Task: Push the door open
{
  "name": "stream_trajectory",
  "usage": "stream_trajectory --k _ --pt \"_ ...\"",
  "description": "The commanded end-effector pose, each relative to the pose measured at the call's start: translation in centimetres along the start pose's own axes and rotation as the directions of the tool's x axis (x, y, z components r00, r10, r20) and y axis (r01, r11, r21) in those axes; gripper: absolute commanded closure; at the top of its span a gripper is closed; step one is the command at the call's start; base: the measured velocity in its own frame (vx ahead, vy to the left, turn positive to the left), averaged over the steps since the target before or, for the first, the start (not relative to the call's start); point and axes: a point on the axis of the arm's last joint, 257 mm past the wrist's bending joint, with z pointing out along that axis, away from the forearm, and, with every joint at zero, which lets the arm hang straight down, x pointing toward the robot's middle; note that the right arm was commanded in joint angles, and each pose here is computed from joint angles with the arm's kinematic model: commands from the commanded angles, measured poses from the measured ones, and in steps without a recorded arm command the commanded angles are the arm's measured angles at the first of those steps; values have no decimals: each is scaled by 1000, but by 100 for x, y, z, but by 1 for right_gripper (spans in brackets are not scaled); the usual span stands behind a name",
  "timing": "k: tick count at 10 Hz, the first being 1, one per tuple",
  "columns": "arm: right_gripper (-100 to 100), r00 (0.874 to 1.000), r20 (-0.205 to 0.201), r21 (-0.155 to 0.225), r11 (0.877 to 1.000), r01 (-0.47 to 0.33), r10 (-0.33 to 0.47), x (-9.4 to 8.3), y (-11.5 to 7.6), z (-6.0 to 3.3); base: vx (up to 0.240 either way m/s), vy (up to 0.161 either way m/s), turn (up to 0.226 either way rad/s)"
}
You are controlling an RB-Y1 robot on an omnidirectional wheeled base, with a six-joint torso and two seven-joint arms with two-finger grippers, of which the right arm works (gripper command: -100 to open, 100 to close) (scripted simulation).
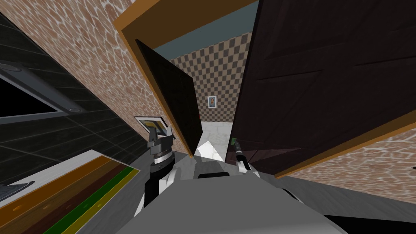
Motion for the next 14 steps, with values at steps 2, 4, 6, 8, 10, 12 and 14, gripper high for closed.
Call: stream_trajectory --k 2,4,6,8,10,12,14 --pt "100 1000 0 1 1000 0 0 -1 -2 0 -19 5 2" --pt "100 1000 0 1 1000 0 0 -1 -2 0 -9 3 -2" --pt "100 1000 19 5 1000 1 -1 -83 -18 -12 51 1 -17" --pt "100 999 35 5 1000 1 -1 -154 -19 -17 173 19 -35" --pt "100 998 61 5 1000 1 -1 -268 -19 -25 199 17 -38" --pt "100 996 85 5 1000 1 -1 -375 -19 -36 192 -20 -31" --pt "100 996 85 5 1000 1 -1 -375 -19 -36 87 -2 -4"
